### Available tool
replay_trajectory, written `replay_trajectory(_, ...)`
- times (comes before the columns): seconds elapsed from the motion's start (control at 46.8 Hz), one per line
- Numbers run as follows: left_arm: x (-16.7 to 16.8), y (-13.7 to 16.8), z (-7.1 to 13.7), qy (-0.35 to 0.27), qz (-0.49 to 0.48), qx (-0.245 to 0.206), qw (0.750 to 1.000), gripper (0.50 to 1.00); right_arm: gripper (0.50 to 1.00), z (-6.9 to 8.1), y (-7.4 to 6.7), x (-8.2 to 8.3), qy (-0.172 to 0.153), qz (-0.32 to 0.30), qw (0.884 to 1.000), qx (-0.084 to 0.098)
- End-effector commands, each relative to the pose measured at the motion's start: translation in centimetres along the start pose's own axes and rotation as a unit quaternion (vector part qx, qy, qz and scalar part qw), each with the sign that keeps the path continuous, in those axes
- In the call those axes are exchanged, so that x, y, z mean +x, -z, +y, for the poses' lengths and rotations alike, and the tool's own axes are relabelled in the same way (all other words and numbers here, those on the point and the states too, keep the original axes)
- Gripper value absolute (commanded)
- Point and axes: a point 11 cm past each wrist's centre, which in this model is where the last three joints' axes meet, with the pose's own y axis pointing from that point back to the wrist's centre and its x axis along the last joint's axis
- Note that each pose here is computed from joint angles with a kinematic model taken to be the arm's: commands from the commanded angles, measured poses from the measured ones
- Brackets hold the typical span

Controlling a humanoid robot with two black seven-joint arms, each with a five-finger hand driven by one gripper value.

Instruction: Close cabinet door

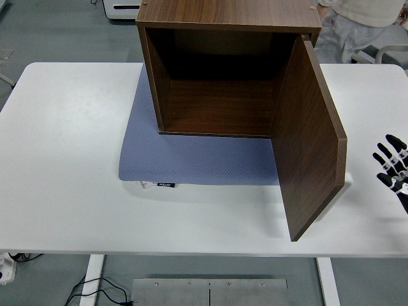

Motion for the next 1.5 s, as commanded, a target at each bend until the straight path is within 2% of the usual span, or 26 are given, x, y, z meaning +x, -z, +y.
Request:
replay_trajectory(0.0,0.0,0.0,0.0,0.000,0.000,0.000,1.000,1.000,1.000,-0.1,-0.6,-0.9,0.015,0.001,1.000,-0.008)
replay_trajectory(0.235,0.0,0.0,0.0,0.000,0.000,0.000,1.000,1.000,1.000,-0.8,-1.5,-3.9,0.064,0.008,0.998,-0.016)
replay_trajectory(0.513,0.0,0.0,0.0,0.000,0.000,0.000,1.000,1.000,1.000,-1.0,-1.8,-7.8,0.131,0.016,0.991,-0.018)
replay_trajectory(0.791,0.0,0.0,0.0,0.000,0.000,0.000,1.000,1.000,1.000,-1.6,-1.9,-9.8,0.155,0.008,0.988,-0.004)
replay_trajectory(1.026,0.0,0.0,0.0,0.000,0.000,0.000,1.000,1.000,1.000,-2.2,-2.6,-11.3,0.170,0.003,0.985,-0.008)
replay_trajectory(1.175,0.0,0.0,0.0,0.000,0.000,0.000,1.000,1.000,1.000,-3.5,-2.8,-12.9,0.177,-0.007,0.984,0.009)
replay_trajectory(1.368,0.0,0.0,0.0,0.000,0.001,0.000,1.000,1.000,1.000,-4.8,-3.6,-15.3,0.203,-0.015,0.979,0.006)
replay_trajectory(1.474,0.0,0.0,0.0,0.000,0.000,0.000,1.000,1.000,1.000,-5.6,-3.7,-16.1,0.205,-0.017,0.979,0.012)
